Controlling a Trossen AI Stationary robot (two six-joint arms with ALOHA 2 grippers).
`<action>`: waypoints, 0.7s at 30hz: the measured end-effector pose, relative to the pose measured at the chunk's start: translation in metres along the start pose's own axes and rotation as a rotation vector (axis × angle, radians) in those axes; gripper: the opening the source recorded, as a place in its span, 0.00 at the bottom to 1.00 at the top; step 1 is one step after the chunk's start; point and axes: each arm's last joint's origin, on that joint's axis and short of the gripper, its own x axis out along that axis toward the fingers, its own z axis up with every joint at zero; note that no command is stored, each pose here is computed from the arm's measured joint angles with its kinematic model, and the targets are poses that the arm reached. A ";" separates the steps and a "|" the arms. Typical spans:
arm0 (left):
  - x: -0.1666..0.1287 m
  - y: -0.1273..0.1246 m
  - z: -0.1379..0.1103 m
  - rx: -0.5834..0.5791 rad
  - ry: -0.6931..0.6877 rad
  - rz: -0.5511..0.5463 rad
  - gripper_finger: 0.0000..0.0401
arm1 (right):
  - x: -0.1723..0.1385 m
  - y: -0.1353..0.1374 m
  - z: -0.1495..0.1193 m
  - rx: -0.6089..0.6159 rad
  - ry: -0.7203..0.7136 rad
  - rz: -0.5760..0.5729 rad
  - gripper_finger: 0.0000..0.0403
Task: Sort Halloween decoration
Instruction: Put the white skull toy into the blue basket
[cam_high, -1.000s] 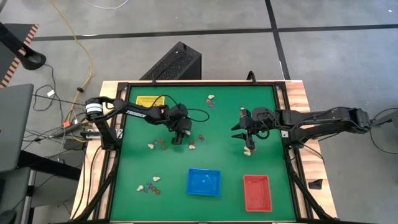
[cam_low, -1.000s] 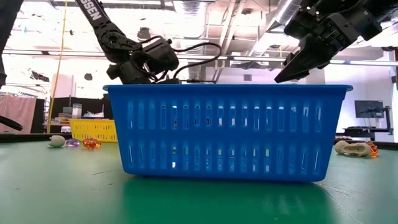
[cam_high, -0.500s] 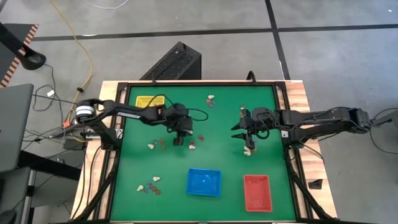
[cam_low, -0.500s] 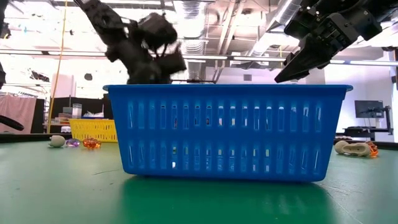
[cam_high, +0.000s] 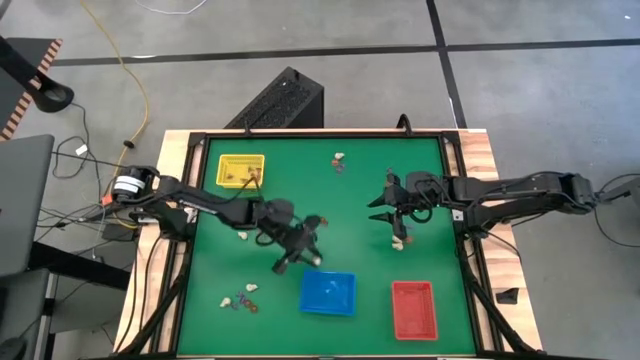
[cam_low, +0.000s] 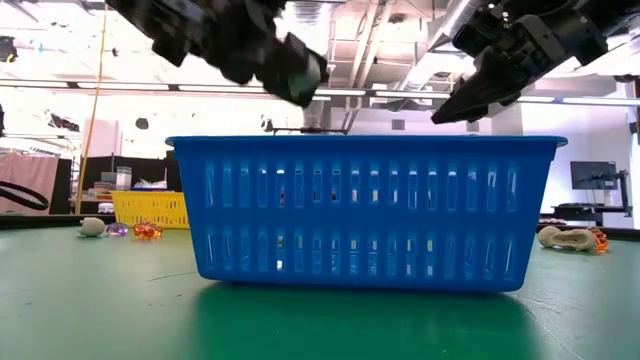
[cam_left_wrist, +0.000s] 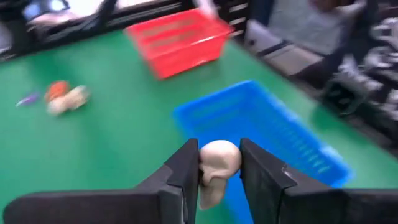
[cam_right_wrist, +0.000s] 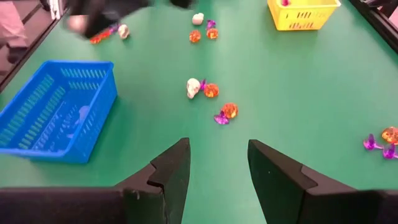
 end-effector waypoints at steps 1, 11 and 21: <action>0.003 -0.006 0.003 0.014 -0.021 -0.019 0.23 | 0.002 0.000 0.000 0.009 -0.004 -0.001 0.48; 0.031 -0.055 0.010 0.096 -0.100 -0.087 0.22 | 0.026 -0.003 -0.005 0.091 0.027 0.002 0.48; 0.055 -0.044 -0.019 -0.063 -0.054 -0.017 0.24 | 0.022 -0.002 0.001 0.144 -0.024 0.010 0.48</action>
